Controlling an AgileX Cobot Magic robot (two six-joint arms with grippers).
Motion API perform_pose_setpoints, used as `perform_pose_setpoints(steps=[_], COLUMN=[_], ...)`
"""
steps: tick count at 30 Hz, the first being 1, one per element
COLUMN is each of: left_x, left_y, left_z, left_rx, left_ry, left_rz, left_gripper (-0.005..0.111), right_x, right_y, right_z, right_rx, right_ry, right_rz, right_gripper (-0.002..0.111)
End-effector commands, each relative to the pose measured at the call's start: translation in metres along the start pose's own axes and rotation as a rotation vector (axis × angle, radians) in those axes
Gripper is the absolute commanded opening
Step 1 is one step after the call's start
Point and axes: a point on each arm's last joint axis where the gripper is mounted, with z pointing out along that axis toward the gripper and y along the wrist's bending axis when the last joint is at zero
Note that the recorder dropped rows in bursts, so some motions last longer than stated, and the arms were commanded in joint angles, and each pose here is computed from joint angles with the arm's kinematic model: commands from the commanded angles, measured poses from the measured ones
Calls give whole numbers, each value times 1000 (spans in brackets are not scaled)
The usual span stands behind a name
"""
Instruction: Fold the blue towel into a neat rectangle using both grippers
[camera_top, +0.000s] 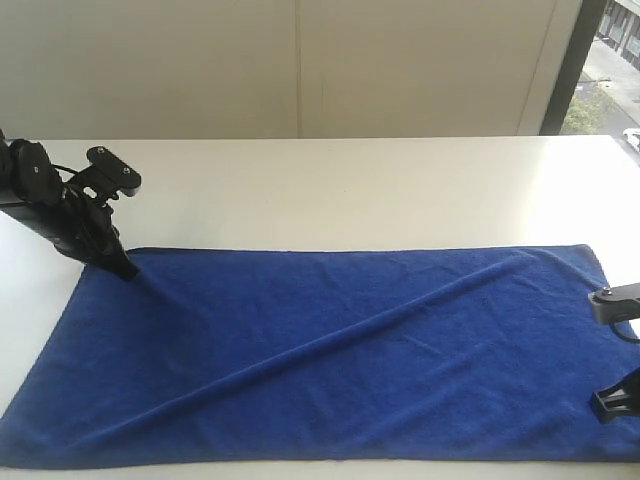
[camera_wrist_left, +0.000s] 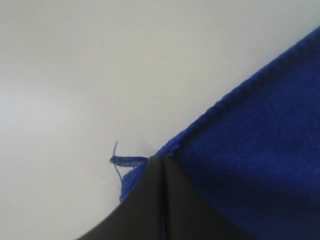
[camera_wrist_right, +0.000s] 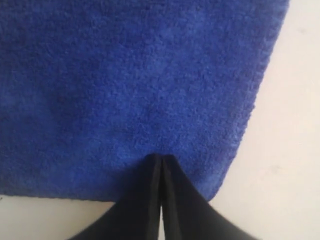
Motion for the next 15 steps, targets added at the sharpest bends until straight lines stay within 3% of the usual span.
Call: perform_pose_setpoints(steps=[1, 15], left_x=[11, 11], left_y=[-4, -4], left_z=[8, 8], left_rx=[48, 46], left_ry=[68, 66], left_rz=[-8, -8], left_gripper=[0, 0], right_x=[3, 10], right_y=[-2, -2], right_z=[5, 14], right_rx=[16, 21], right_ry=[57, 180], right_rz=[-1, 4], right_gripper=[0, 0])
